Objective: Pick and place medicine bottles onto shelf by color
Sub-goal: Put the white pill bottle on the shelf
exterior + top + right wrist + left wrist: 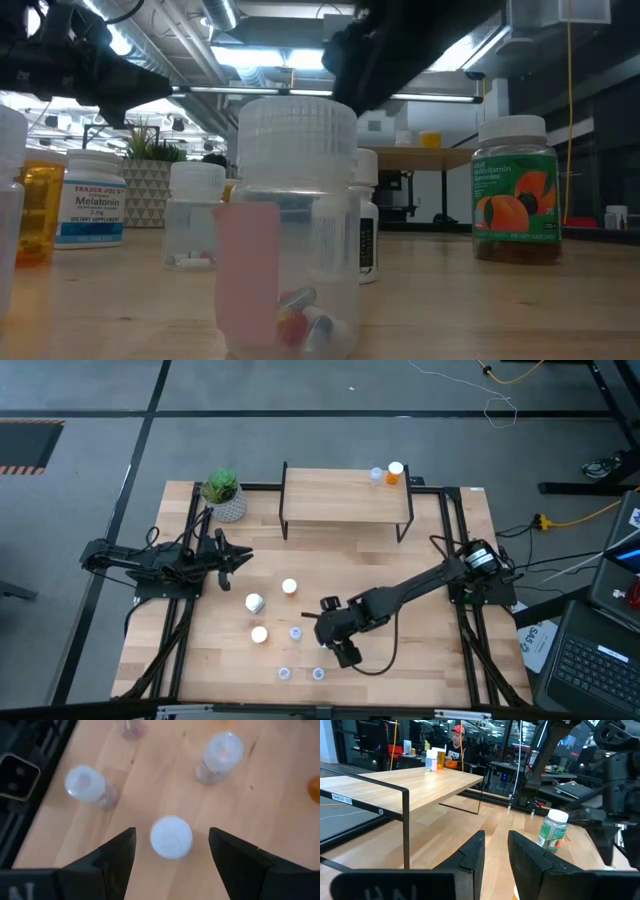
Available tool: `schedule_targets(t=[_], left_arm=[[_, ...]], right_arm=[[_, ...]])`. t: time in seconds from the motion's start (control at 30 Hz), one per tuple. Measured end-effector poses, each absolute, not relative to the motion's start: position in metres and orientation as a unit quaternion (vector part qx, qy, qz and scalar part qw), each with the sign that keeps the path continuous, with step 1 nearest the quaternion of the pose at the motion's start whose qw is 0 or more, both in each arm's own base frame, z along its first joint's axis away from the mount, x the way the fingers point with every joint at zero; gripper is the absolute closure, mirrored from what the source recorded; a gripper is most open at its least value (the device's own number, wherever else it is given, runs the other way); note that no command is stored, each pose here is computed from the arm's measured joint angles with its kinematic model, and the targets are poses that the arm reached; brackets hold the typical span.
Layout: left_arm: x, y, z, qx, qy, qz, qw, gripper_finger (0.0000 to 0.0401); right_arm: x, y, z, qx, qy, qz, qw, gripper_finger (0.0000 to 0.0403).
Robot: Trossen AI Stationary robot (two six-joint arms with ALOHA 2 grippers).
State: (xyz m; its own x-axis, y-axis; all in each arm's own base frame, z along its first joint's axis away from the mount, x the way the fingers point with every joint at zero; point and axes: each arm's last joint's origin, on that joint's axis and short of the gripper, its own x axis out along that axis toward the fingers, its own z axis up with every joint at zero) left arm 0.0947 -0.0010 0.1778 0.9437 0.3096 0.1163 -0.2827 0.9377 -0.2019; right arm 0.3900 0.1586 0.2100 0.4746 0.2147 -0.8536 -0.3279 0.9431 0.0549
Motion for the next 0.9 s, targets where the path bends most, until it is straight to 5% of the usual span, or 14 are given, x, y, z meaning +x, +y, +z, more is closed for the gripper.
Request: schedule_targets(t=[0.9], left_arm=[[0.095,-0.001,0.173,-0.089,-0.051,0.15,0.983,0.0321]], right_arm=[[0.396,0.169,0.178,-0.082,0.503,0.136,0.85,0.015]])
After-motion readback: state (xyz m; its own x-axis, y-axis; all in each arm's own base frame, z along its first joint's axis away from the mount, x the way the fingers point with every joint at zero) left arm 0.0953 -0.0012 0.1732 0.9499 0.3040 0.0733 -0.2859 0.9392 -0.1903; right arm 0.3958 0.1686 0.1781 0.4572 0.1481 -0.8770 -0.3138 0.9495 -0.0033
